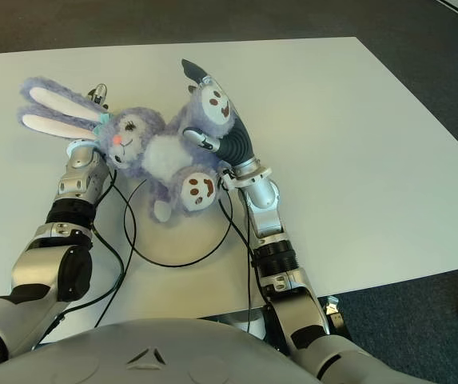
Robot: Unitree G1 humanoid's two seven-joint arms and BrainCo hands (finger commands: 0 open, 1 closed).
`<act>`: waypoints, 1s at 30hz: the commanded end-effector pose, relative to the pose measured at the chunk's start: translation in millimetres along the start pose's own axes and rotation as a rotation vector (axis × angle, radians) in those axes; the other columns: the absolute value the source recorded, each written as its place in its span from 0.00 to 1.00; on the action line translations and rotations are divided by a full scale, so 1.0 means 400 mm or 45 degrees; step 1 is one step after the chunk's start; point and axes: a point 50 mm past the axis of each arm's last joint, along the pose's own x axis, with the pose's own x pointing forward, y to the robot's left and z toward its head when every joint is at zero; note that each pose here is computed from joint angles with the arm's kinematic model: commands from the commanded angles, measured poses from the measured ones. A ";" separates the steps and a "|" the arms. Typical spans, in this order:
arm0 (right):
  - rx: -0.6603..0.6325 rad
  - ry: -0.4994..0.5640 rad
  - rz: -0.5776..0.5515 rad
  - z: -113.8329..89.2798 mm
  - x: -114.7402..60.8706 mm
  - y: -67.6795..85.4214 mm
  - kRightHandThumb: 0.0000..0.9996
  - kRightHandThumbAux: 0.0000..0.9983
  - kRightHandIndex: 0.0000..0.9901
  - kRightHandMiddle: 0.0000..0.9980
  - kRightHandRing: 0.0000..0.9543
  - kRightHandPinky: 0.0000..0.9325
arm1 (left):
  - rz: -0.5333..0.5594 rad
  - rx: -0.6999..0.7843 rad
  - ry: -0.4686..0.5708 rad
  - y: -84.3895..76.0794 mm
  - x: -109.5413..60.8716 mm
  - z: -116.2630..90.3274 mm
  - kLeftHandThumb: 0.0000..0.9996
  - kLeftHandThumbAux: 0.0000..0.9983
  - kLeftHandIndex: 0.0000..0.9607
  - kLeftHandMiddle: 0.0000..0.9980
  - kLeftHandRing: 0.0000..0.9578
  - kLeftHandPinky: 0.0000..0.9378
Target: Put the doll into the plate.
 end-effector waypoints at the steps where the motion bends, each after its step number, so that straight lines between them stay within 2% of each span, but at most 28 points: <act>1: 0.017 0.085 -0.031 -0.010 -0.013 -0.004 0.24 0.46 0.02 0.00 0.00 0.00 | 0.008 0.009 0.094 0.002 -0.007 -0.040 0.00 0.41 0.00 0.10 0.07 0.00; 20: 0.101 0.177 -0.070 -0.007 0.003 -0.009 0.20 0.42 0.01 0.00 0.00 0.00 | 0.014 0.008 0.100 0.000 -0.007 -0.040 0.00 0.41 0.00 0.11 0.08 0.00; 30: 0.144 0.207 -0.062 0.002 0.016 -0.011 0.23 0.40 0.00 0.00 0.00 0.00 | 0.016 0.003 0.100 0.000 -0.007 -0.040 0.00 0.41 0.00 0.11 0.08 0.00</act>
